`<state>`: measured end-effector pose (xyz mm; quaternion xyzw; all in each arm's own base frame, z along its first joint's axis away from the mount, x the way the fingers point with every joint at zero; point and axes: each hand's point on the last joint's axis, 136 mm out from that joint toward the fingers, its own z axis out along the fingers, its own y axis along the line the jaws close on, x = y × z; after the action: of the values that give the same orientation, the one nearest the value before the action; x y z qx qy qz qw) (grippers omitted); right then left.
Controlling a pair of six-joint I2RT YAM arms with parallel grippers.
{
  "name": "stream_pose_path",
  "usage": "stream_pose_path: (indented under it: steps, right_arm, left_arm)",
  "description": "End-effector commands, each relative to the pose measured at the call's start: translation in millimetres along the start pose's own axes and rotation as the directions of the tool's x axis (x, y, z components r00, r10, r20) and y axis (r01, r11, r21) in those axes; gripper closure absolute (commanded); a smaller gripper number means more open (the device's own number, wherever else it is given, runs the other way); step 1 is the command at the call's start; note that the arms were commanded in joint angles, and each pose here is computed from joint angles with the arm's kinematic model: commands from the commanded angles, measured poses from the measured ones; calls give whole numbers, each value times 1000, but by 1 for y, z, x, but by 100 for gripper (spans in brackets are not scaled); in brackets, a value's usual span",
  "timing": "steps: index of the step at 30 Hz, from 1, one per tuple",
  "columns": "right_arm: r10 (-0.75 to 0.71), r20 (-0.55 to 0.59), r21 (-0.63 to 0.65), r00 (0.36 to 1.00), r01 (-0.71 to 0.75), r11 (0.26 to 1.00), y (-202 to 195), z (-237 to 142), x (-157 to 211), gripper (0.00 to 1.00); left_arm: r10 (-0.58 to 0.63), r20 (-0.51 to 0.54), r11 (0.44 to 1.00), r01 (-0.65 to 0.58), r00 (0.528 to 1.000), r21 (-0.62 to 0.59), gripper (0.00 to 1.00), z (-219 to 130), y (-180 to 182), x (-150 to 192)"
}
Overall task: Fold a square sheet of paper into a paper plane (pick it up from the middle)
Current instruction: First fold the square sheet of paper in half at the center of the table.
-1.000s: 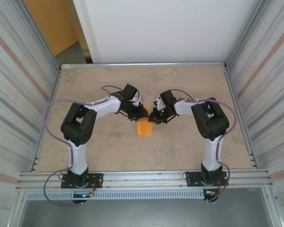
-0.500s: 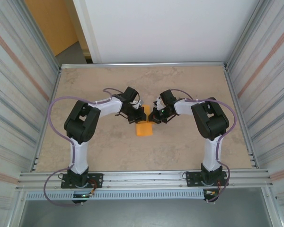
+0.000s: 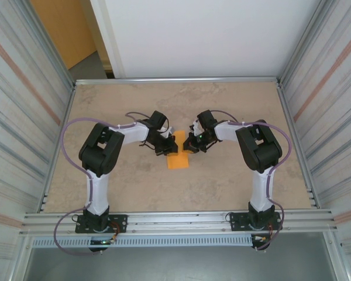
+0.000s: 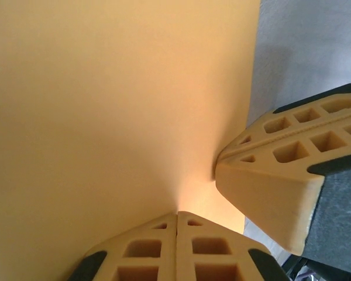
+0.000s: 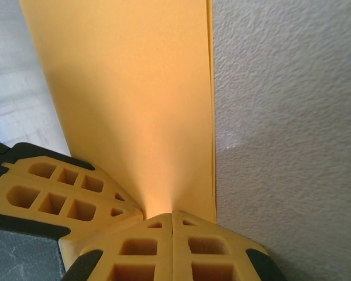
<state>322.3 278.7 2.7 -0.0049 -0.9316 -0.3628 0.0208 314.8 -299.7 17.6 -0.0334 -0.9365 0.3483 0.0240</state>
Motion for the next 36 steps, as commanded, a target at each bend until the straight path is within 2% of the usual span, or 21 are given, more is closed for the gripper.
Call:
stream_pose_path:
  steps: [1, 6, 10, 14, 20, 26, 36]
  right_arm:
    - [258, -102, 458, 961, -185, 869, -134, 22, 68, 99]
    - [274, -104, 489, 956, -191, 851, -143, 20, 72, 100]
    - [277, -97, 490, 956, -196, 850, -145, 17, 71, 100]
    - [269, -92, 481, 959, -194, 855, -142, 16, 67, 100]
    - [261, -90, 467, 961, -190, 864, -137, 17, 63, 100]
    - [260, -91, 462, 961, -191, 866, -136, 17, 63, 100]
    - [259, -93, 461, 961, -189, 867, -136, 18, 63, 99]
  left_arm:
    - [-56, -20, 997, 54, 998, -54, 95, -5, 34, 13]
    - [-81, -22, 997, 81, 996, -18, 94, -15, 43, 20]
    - [-70, -30, 997, 69, 997, -33, 94, -29, 49, 28]
    - [-77, -2, 997, 77, 997, -26, 94, -46, 53, 27]
    - [-17, 70, 995, 11, 997, 94, 94, -61, 12, 6]
    - [26, 108, 985, -44, 994, 167, 94, -45, -24, -14]
    - [10, 78, 990, -21, 997, 143, 94, -15, -9, -28]
